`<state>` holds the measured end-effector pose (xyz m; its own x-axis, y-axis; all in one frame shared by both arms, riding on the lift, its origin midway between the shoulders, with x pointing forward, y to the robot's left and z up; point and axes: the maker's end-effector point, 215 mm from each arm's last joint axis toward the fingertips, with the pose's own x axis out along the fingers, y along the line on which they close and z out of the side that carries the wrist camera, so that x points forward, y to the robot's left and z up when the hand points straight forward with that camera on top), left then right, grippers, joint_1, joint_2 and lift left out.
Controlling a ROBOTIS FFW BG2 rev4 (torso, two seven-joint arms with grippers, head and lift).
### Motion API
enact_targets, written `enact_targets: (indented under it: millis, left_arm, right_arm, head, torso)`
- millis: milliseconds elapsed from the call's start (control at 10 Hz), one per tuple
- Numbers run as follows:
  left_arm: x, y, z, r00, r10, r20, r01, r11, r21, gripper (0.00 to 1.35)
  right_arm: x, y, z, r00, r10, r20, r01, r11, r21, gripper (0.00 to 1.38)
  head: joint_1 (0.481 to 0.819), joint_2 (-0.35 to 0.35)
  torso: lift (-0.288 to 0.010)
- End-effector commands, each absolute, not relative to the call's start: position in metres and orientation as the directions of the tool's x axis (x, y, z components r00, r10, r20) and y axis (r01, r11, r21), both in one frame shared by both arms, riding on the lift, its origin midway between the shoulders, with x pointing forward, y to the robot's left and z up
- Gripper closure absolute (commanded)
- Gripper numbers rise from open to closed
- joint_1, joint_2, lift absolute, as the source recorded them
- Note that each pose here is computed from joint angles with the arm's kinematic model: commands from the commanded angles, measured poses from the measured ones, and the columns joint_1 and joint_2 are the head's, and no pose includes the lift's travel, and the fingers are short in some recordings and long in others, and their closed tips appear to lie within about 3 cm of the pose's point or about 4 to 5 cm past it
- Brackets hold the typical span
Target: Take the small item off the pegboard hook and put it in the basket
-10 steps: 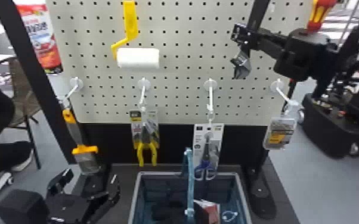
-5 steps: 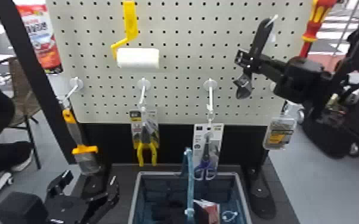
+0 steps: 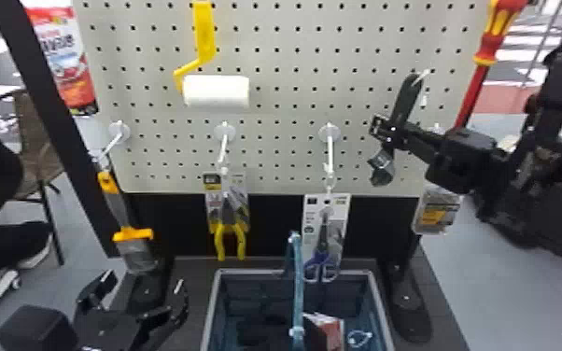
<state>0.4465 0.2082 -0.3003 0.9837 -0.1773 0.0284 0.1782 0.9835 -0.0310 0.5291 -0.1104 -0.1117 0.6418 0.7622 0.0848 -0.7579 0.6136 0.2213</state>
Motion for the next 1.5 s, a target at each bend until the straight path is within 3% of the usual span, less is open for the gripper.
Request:
enact_targets:
  millis: [0,400,1400]
  left_arm:
    - [0.447,0.206,-0.3,0.982,-0.184,0.033,0.185,0.982,-0.031,0.12]
    - [0.448,0.205,-0.302,0.981,-0.19,0.032,0.192,0.981,-0.033,0.12]
    - [0.452,0.198,-0.305,0.978,-0.205,0.04,0.207,0.978,-0.038,0.12]
  right_arm:
    - [0.527,-0.117,-0.131,0.655,0.753,0.066,-0.742,0.624,0.245,1.24]
    - [0.532,-0.128,-0.201,0.678,0.735,0.028,-0.689,0.621,0.374,1.24]
    - [0.524,-0.131,-0.28,0.701,0.714,0.007,-0.619,0.602,0.505,1.24]
  head:
    - [0.549,0.0]
    - [0.549,0.0]
    - [0.549,0.0]
  torso:
    - [-0.1]
    - [-0.1]
    - [-0.1]
